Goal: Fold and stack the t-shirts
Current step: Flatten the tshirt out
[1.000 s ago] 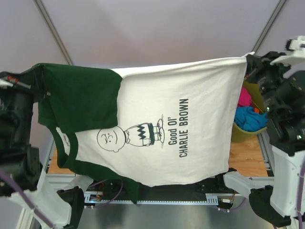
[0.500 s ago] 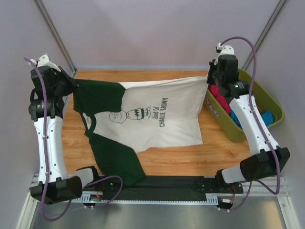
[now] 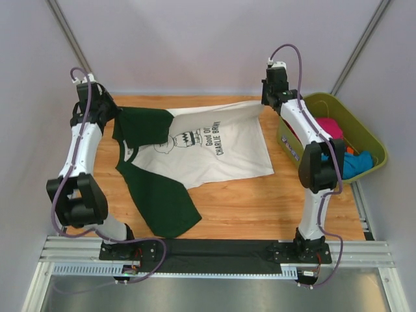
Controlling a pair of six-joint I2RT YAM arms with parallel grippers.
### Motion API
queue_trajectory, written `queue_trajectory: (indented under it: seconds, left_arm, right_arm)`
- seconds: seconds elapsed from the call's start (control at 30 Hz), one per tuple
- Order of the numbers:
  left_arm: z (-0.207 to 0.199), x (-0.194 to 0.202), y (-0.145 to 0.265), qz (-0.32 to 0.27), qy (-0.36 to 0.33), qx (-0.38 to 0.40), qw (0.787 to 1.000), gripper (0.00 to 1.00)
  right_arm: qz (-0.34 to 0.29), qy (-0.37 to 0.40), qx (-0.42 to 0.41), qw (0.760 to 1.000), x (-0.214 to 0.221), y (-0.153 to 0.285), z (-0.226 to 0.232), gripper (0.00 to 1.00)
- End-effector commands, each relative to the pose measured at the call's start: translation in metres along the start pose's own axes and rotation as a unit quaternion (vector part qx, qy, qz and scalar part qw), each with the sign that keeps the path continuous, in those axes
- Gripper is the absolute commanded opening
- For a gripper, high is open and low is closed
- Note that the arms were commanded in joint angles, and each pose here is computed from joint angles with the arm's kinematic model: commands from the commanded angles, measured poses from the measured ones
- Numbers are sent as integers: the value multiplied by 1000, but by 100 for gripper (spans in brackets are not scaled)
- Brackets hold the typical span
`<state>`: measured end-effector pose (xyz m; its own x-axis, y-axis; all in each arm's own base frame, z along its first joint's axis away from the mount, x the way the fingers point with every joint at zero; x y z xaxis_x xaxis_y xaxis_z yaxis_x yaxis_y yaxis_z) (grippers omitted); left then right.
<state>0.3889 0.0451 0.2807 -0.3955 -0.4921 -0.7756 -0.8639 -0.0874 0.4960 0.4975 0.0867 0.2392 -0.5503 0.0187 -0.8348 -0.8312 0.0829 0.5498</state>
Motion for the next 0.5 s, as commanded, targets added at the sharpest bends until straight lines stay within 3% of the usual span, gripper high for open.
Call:
queue_trajectory:
  seconds: [0.0, 0.1, 0.47]
  left_arm:
    - [-14, -50, -18, -81, -18, 12, 996, 0]
    - [-19, -62, -46, -80, -16, 17, 996, 0]
    - [-23, -65, -137, -48, -3, 43, 998, 0]
  right_arm:
    - [-50, 0, 26, 998, -33, -14, -4, 0]
    - [-72, -8, 31, 997, -51, -24, -3, 0]
    - [-91, -29, 43, 995, -49, -94, 10, 1]
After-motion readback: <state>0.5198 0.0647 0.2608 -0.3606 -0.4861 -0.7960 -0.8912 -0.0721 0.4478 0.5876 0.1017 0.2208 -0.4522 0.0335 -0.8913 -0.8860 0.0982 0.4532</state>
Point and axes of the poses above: each gripper's point midway between its finger pads, its own y axis back along the fingers, its own z axis along the line the jaws close on, x = y × z, the point moved 7 cm from there along y, back along the fingers, and after that the axes turned 1 degree about y, right-handed, at the moved point
